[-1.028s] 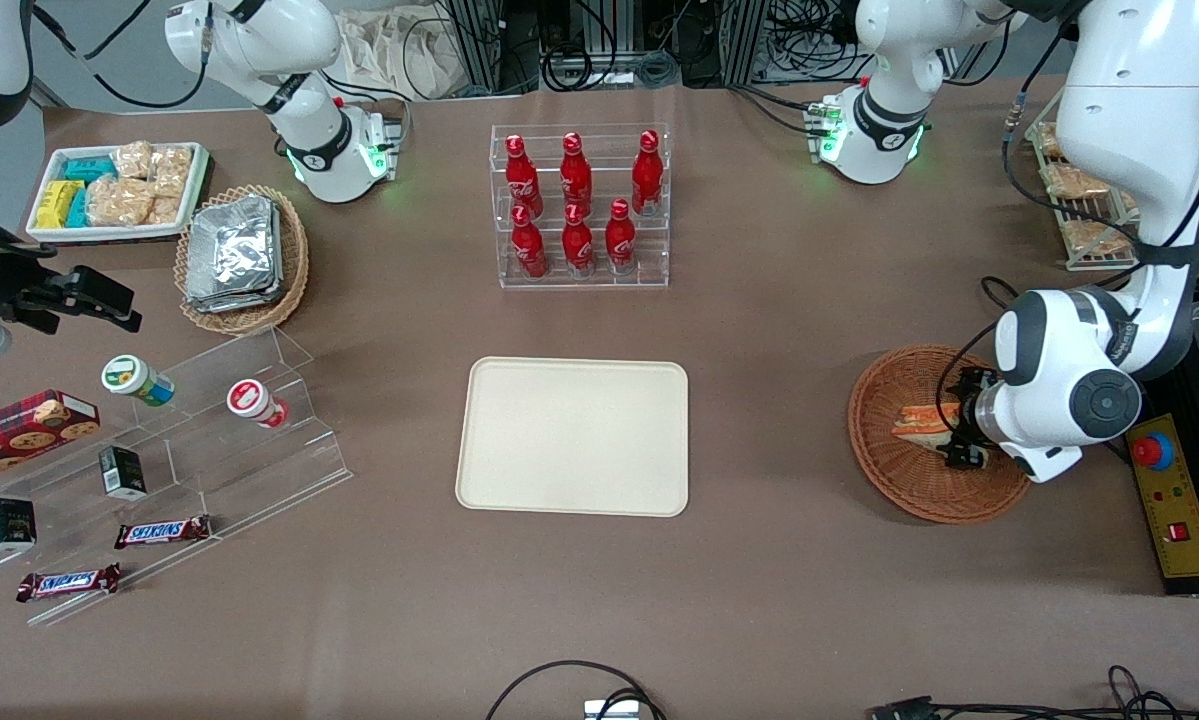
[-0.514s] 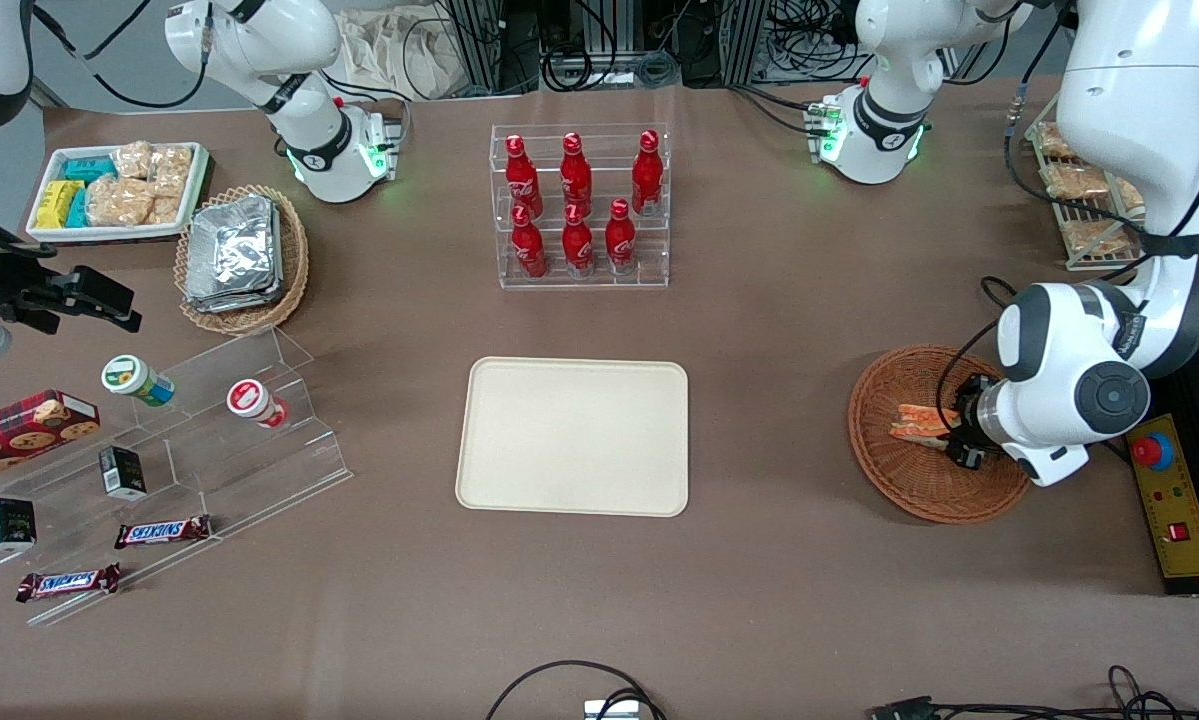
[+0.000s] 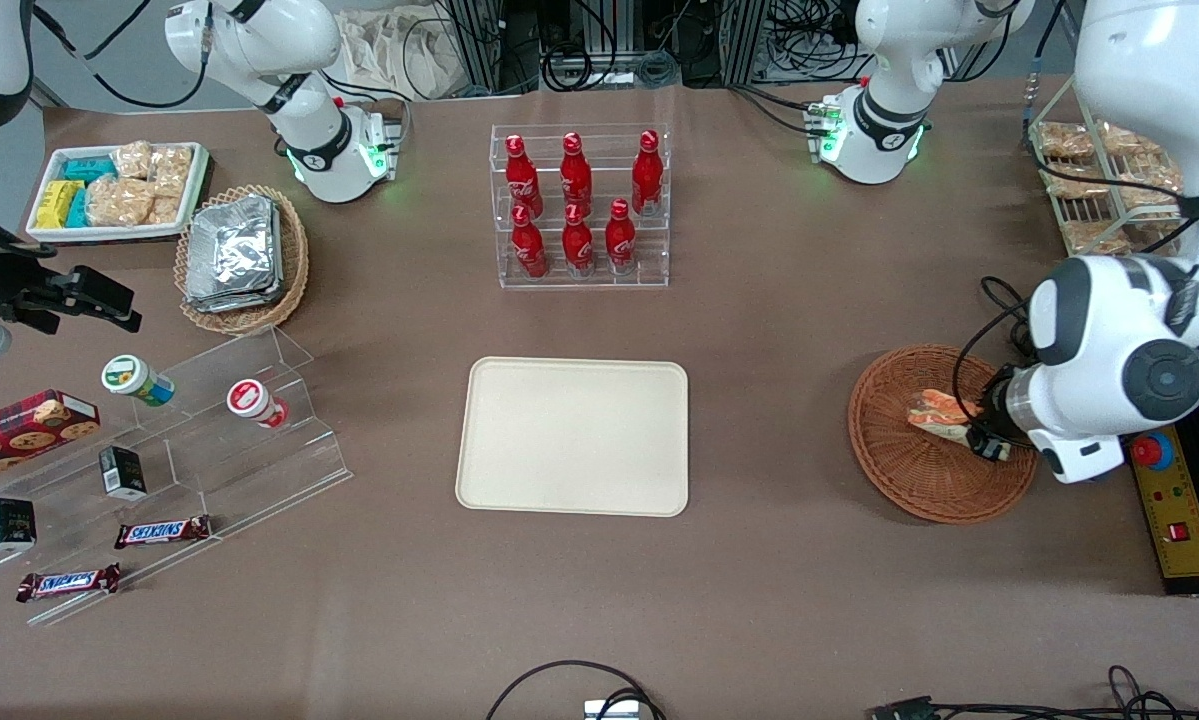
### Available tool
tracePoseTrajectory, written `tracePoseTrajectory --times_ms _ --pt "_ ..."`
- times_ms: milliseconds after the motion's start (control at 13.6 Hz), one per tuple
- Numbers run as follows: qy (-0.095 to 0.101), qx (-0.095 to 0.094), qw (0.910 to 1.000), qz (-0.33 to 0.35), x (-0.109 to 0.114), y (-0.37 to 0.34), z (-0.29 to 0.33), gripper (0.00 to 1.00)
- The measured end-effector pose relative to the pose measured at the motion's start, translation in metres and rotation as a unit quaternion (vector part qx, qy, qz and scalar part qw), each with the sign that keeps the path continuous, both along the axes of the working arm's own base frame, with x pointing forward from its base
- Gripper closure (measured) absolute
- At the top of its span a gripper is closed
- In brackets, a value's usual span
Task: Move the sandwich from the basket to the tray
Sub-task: 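Lift the sandwich out of the basket with the left gripper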
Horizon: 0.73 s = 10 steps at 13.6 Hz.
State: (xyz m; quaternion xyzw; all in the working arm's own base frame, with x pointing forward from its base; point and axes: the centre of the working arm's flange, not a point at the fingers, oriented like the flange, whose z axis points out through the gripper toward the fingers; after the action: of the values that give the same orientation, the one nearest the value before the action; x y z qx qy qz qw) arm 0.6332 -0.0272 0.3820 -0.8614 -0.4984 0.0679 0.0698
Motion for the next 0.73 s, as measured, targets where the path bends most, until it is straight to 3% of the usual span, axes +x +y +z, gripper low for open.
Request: tracePoseTrajectory --times_ms 220,367,734 --pt "-0.012 -0.022 0.9961 -0.085 0.009 -0.041 0.074 0.84" --pt "-0.022 -0.042 0.989 -0.14 0.005 -0.089 0.092 0.84" --pt "-0.004 -0.093 0.9561 -0.278 -0.03 -0.246 0.075 0.84"
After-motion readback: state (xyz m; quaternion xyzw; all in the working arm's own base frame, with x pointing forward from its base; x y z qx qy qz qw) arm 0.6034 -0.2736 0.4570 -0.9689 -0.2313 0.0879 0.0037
